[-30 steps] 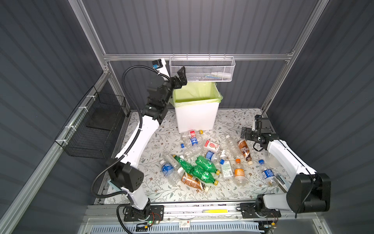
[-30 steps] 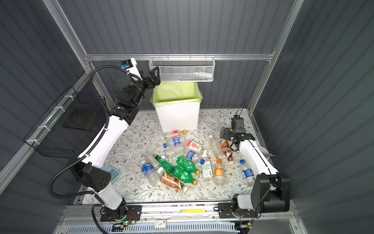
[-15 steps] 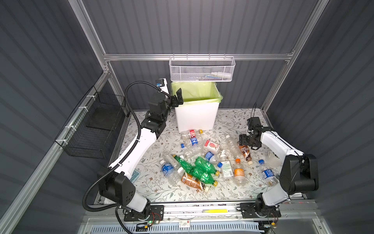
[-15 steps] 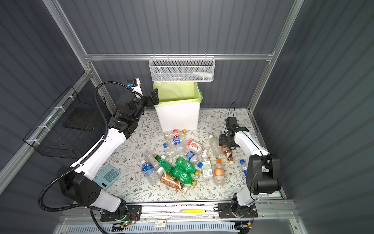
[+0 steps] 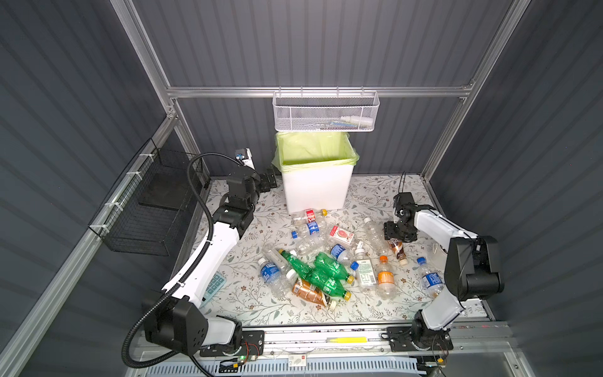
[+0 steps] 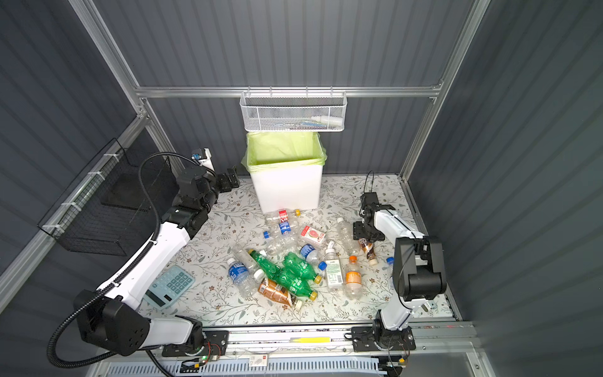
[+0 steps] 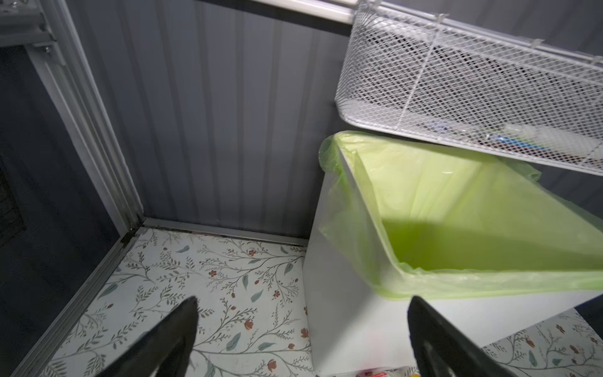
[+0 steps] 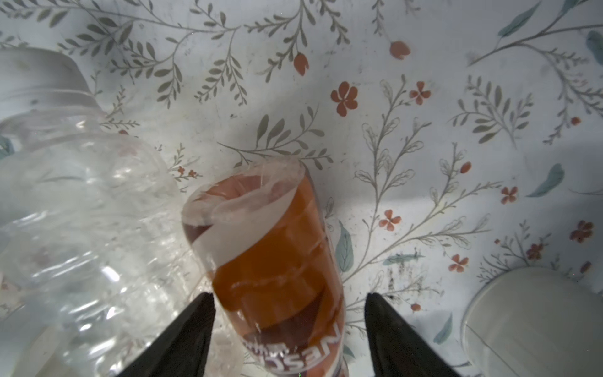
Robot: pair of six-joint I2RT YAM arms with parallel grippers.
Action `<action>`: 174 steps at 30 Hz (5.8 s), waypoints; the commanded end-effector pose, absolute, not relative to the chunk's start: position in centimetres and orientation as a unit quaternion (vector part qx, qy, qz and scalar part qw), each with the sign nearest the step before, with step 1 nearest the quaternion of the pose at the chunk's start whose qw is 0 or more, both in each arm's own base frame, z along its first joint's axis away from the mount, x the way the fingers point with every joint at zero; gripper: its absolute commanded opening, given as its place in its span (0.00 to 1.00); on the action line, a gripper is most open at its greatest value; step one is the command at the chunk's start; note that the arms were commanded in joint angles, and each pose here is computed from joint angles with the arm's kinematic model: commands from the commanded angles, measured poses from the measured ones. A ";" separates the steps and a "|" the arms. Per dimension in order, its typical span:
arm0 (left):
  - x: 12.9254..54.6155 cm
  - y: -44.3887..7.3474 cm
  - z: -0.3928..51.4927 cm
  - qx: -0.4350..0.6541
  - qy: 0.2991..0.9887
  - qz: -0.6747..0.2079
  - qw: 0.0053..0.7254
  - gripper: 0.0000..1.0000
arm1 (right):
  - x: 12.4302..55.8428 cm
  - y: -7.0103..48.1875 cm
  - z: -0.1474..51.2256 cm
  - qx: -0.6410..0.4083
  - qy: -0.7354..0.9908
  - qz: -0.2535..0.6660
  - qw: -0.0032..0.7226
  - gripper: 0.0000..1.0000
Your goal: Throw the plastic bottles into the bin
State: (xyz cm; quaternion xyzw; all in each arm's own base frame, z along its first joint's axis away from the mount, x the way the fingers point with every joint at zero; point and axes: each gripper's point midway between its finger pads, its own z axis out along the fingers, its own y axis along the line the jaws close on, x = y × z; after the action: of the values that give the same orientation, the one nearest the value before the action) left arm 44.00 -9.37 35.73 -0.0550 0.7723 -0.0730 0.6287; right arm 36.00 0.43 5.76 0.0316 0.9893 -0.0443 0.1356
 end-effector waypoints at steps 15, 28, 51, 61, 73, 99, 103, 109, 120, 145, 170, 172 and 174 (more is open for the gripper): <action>43.1 -7.4 30.9 -0.100 0.806 -0.074 0.579 1.00 | 38.6 0.3 5.4 0.018 0.987 -0.051 0.150 0.62; 43.7 -6.1 25.3 -0.122 0.839 -0.049 0.528 1.00 | 45.0 -0.3 33.5 0.049 0.862 0.001 0.505 0.52; 43.9 -7.0 20.7 -0.123 0.865 -0.074 0.480 1.00 | 54.5 22.1 50.0 -0.026 0.727 0.330 0.602 0.90; 43.4 -7.2 20.1 -0.132 0.865 -0.091 0.476 1.00 | 46.3 13.0 53.1 0.027 0.714 0.163 0.680 0.99; 42.7 -7.3 19.7 -0.128 0.865 -0.094 0.476 1.00 | 35.8 2.9 29.8 0.141 0.876 -0.010 0.461 0.99; 41.6 -8.0 16.0 -0.105 0.887 -0.099 0.438 1.00 | 21.4 -6.3 12.0 0.341 0.886 -0.186 0.253 0.99; 41.7 -8.2 15.6 -0.103 0.889 -0.102 0.435 1.00 | 21.2 -6.8 10.9 0.354 0.887 -0.172 0.244 0.99; 41.8 -8.4 15.3 -0.099 0.891 -0.106 0.430 1.00 | 21.1 -6.7 9.0 0.360 0.895 -0.142 0.220 0.99; 42.0 -8.7 15.2 -0.099 0.892 -0.111 0.426 1.00 | 22.2 -4.5 6.5 0.352 0.915 -0.055 0.192 0.99; 41.5 -8.7 14.5 -0.106 0.894 -0.119 0.418 1.00 | 22.1 -4.5 7.6 0.358 0.911 -0.053 0.199 0.99; 40.9 -8.9 13.6 -0.113 0.896 -0.130 0.410 1.00 | 22.1 -6.2 12.1 0.351 0.897 -0.084 0.255 0.99; 40.9 -8.9 13.4 -0.112 0.896 -0.130 0.409 1.00 | 22.0 -6.1 12.4 0.348 0.897 -0.091 0.259 0.99; 40.9 -9.0 13.4 -0.110 0.897 -0.129 0.409 1.00 | 21.9 -5.9 12.6 0.344 0.897 -0.099 0.259 0.99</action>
State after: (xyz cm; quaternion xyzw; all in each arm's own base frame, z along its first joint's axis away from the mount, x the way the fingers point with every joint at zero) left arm 41.02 -8.84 13.89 -0.1087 0.8956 -0.1214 0.4139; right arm 22.34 -5.76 11.73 0.3468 0.8983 -0.0789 0.2581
